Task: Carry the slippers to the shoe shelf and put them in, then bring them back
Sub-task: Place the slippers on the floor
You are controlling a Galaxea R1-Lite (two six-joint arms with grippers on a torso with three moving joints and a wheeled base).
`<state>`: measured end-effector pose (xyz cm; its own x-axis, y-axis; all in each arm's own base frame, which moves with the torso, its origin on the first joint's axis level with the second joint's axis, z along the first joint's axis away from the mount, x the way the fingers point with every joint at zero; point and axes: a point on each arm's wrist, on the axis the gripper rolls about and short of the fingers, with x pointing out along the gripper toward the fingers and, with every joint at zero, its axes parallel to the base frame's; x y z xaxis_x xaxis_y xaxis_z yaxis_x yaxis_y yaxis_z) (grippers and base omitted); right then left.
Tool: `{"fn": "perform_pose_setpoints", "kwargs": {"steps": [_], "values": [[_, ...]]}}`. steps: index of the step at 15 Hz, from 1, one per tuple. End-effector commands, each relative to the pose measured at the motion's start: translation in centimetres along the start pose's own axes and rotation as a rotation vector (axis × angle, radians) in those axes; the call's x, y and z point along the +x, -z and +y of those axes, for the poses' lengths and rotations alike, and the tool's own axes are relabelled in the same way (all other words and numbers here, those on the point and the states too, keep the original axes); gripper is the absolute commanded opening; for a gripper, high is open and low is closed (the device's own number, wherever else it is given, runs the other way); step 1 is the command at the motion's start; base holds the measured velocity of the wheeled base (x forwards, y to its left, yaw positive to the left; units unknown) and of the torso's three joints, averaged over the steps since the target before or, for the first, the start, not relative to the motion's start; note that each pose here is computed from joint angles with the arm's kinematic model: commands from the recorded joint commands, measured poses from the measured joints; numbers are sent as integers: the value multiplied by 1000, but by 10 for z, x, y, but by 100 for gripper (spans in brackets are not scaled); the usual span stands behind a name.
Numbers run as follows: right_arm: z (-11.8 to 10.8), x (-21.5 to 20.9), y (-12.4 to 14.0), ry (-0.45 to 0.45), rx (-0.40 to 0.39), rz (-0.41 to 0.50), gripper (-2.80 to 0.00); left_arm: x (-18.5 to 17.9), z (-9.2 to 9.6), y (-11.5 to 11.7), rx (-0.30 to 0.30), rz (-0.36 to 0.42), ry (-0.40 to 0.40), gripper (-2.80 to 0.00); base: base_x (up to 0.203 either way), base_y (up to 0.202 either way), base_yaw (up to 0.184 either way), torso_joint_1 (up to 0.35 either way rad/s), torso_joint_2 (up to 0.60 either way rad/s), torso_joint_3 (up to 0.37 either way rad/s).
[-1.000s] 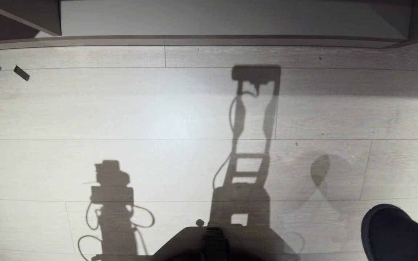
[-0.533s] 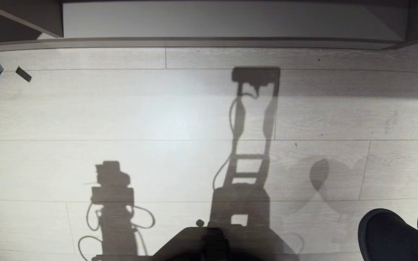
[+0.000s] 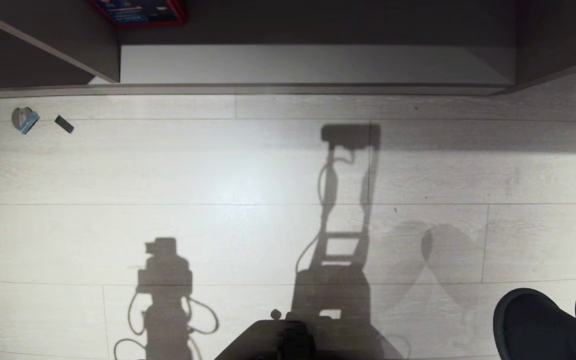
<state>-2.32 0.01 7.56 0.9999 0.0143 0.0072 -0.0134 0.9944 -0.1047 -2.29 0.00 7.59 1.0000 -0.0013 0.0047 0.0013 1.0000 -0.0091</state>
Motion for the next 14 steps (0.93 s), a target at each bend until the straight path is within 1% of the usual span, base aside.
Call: {"fn": "perform_pose_setpoints", "kwargs": {"steps": [1,2,4,14], "values": [[0,0,0,-2,4,6,-280,0,0,0,0,-1,0,-280,0,0,0,-3,2,193],[0,0,0,-2,12,6,-280,0,0,0,0,-1,0,-280,0,0,0,7,2,207],[0,0,0,1,83,9,-280,0,0,0,0,-1,0,-280,0,0,0,2,3,204],[0,0,0,5,93,9,-280,0,0,0,0,-1,0,-280,0,0,0,1,3,203]]}}
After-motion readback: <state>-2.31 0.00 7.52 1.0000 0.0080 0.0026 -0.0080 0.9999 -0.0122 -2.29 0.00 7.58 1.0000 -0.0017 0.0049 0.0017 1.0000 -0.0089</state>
